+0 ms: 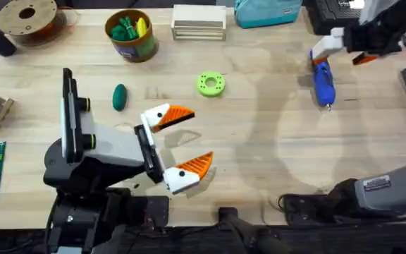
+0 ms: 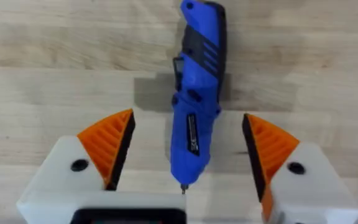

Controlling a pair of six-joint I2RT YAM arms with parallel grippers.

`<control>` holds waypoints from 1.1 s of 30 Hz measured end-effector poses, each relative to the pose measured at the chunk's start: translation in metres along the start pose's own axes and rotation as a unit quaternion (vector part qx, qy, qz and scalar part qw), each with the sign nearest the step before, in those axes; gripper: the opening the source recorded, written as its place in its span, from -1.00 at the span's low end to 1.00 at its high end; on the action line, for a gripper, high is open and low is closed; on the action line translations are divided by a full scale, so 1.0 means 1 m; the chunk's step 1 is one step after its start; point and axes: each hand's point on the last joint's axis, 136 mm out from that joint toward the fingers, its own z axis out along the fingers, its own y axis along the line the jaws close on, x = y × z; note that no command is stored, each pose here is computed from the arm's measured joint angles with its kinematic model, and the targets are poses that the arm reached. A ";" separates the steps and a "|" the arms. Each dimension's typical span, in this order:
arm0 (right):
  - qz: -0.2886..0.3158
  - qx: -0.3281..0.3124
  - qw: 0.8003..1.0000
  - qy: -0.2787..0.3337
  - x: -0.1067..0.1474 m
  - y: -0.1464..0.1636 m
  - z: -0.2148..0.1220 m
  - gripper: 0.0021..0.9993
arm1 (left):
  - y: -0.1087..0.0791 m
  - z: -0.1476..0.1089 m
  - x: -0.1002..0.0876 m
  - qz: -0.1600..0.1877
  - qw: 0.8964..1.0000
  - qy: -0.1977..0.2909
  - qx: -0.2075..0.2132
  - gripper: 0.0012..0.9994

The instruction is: Pick up the gripper from the table and insert it into the empty holder that is missing its gripper. Then pick up a screw, insert it into the mounting hole, and use the screwdriver to tighten it. Finally, clean up the table by picking up the vegetable and placing it into the bucket.

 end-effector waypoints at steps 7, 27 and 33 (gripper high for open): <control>-0.014 -0.028 0.999 0.022 -0.002 0.006 0.035 0.95 | 0.000 0.000 0.000 0.000 1.000 0.000 0.000 0.97; -0.014 0.002 0.996 0.089 0.000 -0.006 0.082 0.98 | 0.000 0.000 0.000 0.000 1.000 0.000 0.000 0.97; -0.019 -0.001 0.995 0.094 -0.001 -0.003 0.091 0.98 | 0.000 0.000 0.000 0.000 1.000 0.000 0.000 0.97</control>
